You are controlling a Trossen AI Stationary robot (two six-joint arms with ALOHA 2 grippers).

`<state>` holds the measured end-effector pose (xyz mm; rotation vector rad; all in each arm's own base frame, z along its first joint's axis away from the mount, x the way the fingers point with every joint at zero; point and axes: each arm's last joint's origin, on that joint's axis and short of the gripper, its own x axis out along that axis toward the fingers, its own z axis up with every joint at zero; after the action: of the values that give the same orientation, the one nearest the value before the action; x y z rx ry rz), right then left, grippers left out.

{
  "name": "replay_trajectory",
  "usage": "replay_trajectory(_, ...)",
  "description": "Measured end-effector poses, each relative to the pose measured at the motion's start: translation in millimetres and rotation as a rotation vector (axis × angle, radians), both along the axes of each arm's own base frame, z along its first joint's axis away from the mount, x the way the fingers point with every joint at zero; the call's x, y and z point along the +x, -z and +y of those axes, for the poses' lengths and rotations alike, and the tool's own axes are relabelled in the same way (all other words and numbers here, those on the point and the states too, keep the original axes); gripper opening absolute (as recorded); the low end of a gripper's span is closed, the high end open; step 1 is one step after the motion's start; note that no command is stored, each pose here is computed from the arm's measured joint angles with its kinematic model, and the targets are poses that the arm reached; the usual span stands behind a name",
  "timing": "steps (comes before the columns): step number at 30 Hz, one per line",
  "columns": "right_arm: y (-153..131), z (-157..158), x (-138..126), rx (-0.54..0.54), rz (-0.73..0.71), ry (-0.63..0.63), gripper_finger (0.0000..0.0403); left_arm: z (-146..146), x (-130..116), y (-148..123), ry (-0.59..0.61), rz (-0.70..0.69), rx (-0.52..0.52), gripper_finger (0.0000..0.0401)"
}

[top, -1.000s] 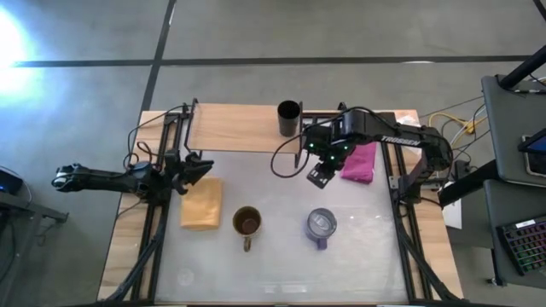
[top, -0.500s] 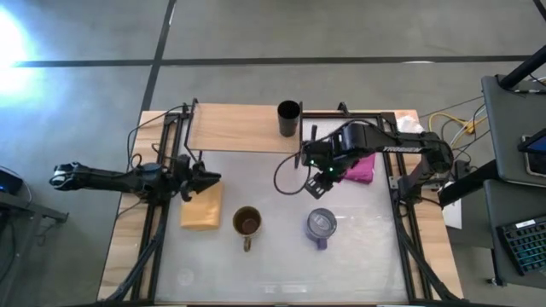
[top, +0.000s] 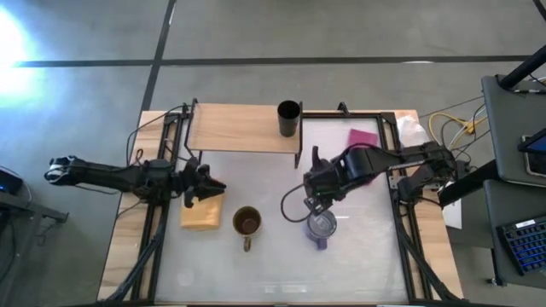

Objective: Stack small to large cups/mugs on shelf
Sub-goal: Put the green mug on the shelf

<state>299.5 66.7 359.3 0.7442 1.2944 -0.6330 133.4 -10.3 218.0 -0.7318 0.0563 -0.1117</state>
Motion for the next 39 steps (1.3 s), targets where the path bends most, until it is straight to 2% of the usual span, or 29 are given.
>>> replay_trajectory(5, -0.2, 11.5, -3.1, -0.100, -0.023, -0.022, 0.0181, 0.8, 6.8, -32.7, -0.013, 0.370, 0.188, 0.0109)
replay_trajectory(8, -0.5, 18.9, -5.2, -0.152, -0.038, -0.047, 0.0183, -0.5, 15.7, -48.0, 0.011, 0.498, 0.208, 0.0109)
replay_trajectory(11, -1.1, 29.5, -8.6, -0.231, -0.066, -0.070, 0.0183, -6.6, 32.2, -58.2, 0.043, 0.520, 0.212, 0.0109)
replay_trajectory(15, -4.4, 54.9, -19.7, -0.394, -0.161, -0.074, 0.0183, -21.8, 55.9, -67.2, 0.070, 0.563, 0.256, 0.0109)
replay_trajectory(20, -14.2, 85.5, -46.4, -0.544, -0.356, 0.035, 0.0183, -49.2, 78.5, -62.9, 0.086, 0.668, 0.366, 0.0109)
replay_trajectory(25, -23.5, 104.1, -68.9, -0.561, -0.548, 0.124, 0.0183, -69.1, 92.1, -56.9, 0.079, 0.716, 0.436, 0.0109)
replay_trajectory(34, -26.5, 117.8, -81.9, -0.580, -0.641, 0.109, 0.0183, -79.6, 109.5, -36.6, 0.049, 0.821, 0.376, 0.0109)
replay_trajectory(39, -27.2, 121.7, -85.4, -0.590, -0.671, 0.104, 0.0183, -81.3, 114.9, -26.9, 0.031, 0.877, 0.377, 0.0109)
